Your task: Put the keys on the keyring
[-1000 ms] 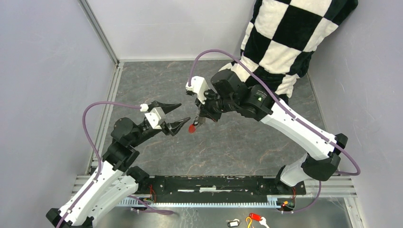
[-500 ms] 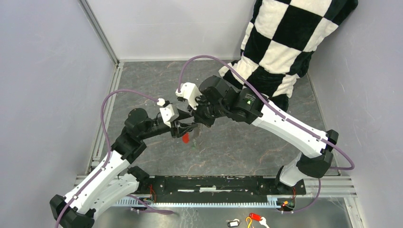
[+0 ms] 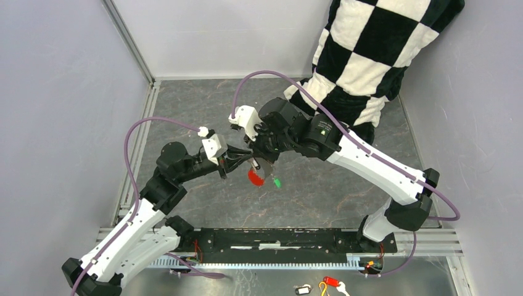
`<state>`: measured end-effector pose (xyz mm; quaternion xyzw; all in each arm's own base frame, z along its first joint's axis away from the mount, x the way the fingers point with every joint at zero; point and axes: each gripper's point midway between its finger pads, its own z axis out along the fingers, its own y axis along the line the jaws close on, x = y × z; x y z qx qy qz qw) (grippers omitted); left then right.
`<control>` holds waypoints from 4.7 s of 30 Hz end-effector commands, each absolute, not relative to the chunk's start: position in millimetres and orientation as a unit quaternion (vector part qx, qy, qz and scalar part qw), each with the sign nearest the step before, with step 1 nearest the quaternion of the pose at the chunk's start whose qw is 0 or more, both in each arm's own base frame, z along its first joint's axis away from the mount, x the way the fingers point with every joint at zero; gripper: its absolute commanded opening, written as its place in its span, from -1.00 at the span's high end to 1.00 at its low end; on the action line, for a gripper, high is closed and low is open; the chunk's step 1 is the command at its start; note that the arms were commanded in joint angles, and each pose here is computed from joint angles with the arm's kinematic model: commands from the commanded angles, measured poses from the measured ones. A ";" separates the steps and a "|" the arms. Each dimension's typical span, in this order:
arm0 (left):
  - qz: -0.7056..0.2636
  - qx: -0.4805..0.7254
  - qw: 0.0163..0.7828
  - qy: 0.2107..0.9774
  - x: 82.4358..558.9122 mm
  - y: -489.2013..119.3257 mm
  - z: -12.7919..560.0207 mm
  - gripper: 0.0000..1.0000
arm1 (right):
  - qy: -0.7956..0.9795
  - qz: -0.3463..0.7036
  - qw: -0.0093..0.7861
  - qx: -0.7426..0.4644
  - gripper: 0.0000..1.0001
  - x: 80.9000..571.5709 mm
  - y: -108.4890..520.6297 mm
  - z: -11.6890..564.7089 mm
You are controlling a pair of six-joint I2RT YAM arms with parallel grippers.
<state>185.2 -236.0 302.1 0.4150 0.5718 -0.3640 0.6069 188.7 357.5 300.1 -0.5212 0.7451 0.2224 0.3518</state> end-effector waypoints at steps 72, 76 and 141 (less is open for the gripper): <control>-0.436 0.553 0.587 0.399 97.2 -236.7 369.0 -0.21 | 0.431 0.532 0.559 -0.467 0.99 106.9 339.1 389.3; -0.422 0.546 0.592 0.416 109.6 -238.8 364.3 -0.04 | 0.429 0.535 0.551 -0.476 1.00 104.8 341.6 389.7; -0.390 0.562 0.543 0.487 134.6 -242.4 325.8 0.96 | 0.585 0.398 0.373 -0.600 0.34 133.2 353.3 332.1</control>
